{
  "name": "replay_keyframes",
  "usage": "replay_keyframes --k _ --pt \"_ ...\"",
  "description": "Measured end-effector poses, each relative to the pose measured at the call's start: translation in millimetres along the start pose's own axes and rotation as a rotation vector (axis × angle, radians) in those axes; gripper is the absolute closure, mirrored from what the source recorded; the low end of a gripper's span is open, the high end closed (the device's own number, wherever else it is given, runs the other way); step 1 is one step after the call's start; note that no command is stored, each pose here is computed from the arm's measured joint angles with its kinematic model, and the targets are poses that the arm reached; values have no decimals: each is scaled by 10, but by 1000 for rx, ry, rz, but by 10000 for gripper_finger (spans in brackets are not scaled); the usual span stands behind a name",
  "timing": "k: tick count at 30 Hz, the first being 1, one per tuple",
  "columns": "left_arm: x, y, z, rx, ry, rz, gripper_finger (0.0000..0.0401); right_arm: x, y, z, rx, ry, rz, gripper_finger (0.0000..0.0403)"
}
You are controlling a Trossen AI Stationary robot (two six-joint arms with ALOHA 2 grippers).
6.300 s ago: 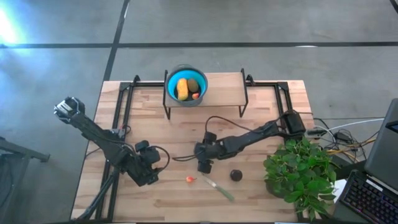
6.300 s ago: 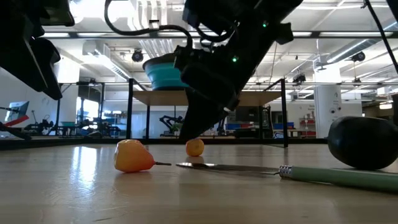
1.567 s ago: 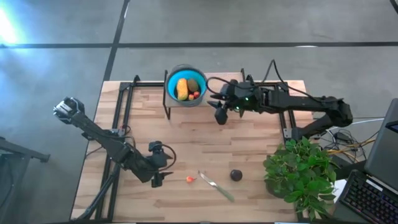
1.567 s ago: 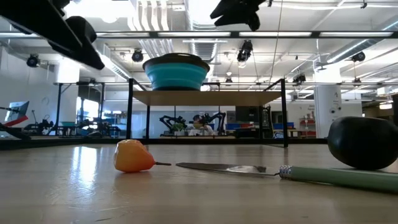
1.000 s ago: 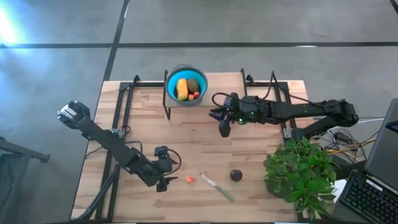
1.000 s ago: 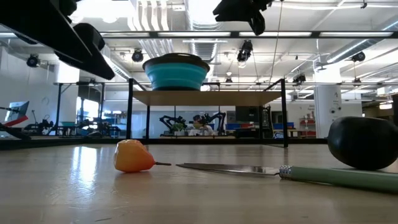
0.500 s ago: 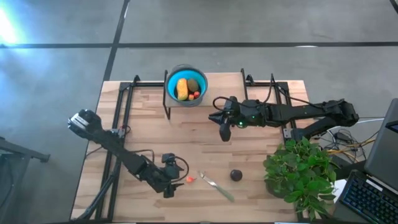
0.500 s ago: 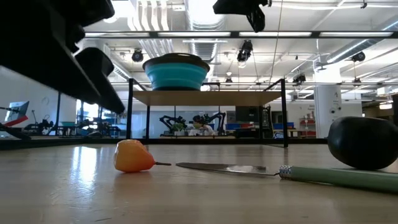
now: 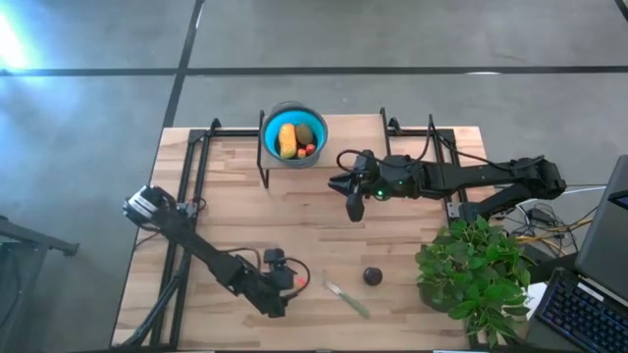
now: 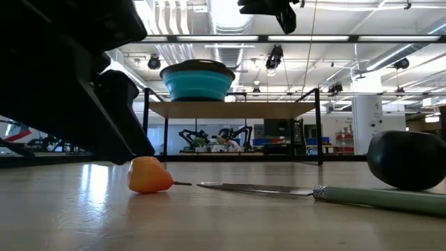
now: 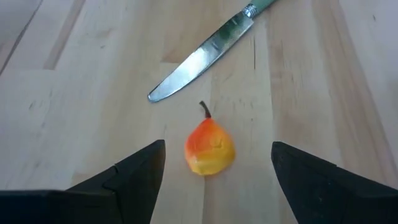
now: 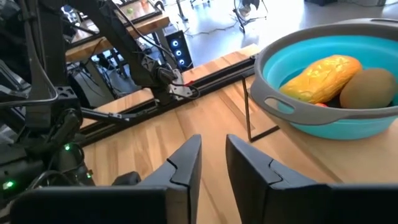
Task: Pick & Place Fruit
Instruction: Put the pear into the blue strainer bowl on the shelf
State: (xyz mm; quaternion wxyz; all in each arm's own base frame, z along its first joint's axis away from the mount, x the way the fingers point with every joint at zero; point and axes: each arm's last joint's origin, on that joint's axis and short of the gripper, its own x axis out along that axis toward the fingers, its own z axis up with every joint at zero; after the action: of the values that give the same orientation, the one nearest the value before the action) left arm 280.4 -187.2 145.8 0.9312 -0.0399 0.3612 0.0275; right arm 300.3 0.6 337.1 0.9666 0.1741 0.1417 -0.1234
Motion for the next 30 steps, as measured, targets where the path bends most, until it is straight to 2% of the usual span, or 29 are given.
replay_keyframes --k 8,16,21,30 --pt "133 -10 -61 -35 27 28 107 0 0 0 -1 0 0 310" --pt "154 8 -70 -52 21 51 146 0 -1 1 -2 -1 0 302" --pt "165 29 -64 -40 17 57 164 0 -1 1 -2 -1 0 316" --pt "174 41 -61 -43 5 53 167 1 -1 0 -2 0 0 353"
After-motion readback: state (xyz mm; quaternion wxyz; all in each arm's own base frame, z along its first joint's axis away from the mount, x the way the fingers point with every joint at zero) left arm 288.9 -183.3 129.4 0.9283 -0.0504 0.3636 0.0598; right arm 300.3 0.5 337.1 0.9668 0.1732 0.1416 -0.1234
